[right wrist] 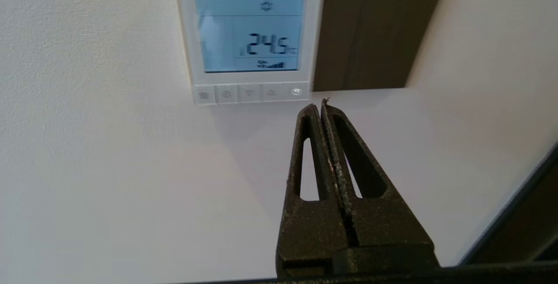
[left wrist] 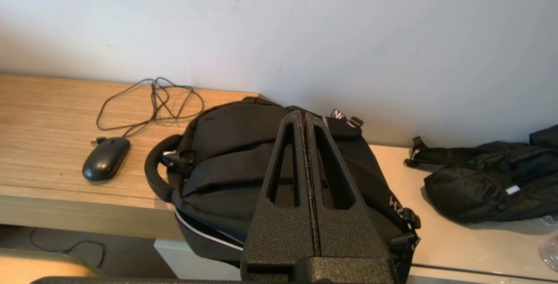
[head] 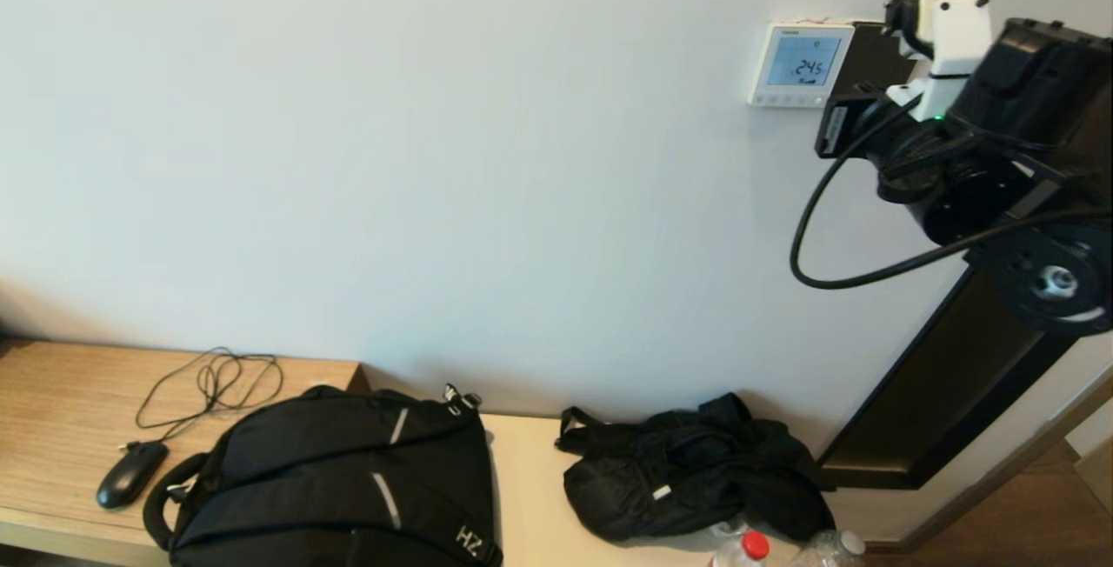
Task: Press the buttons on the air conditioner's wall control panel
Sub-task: Turn off the central air conditioner
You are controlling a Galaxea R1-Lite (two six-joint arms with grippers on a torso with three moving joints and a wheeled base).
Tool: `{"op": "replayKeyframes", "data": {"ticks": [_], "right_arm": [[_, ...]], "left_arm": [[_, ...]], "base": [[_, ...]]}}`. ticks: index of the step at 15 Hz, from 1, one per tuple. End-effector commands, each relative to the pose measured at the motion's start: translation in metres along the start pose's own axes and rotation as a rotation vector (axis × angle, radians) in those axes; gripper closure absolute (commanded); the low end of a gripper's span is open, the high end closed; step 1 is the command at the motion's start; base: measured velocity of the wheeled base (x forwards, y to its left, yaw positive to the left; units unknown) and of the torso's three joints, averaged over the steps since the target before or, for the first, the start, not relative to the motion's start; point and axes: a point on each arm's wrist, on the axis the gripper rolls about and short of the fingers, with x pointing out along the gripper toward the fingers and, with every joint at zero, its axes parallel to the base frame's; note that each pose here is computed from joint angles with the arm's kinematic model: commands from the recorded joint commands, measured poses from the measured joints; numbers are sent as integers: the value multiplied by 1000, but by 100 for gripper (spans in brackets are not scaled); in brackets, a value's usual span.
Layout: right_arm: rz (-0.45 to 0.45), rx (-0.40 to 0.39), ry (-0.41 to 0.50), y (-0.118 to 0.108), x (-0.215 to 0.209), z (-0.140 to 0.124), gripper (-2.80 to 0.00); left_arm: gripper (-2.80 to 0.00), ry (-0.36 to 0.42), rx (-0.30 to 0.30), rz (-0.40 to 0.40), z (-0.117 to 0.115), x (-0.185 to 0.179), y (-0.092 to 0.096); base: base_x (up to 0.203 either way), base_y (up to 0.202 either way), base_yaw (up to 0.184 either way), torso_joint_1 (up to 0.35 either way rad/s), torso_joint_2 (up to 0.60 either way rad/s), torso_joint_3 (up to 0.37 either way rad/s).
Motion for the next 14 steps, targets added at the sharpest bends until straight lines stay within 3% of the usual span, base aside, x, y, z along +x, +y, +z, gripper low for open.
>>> {"op": "replayKeyframes", "data": {"ticks": [1, 3, 7, 11, 14], "right_arm": [[0, 21, -45, -38, -51, 37, 0], [41, -9, 24, -64, -88, 28, 0], [172, 27, 121, -112, -179, 13, 0], [267, 38, 241, -135, -270, -38, 0], [308, 28, 367, -138, -312, -90, 0]], "left_arm": [[0, -1, -1, 0, 0, 0, 0], [0, 0, -1, 0, 0, 0, 0], [0, 0, -1, 0, 0, 0, 0], [0, -1, -1, 0, 0, 0, 0], [0, 0, -1, 0, 0, 0, 0]], "base": [[0, 0, 0, 0, 0, 0], [0, 0, 0, 0, 0, 0], [0, 0, 0, 0, 0, 0], [0, 0, 0, 0, 0, 0], [0, 0, 0, 0, 0, 0]]}}
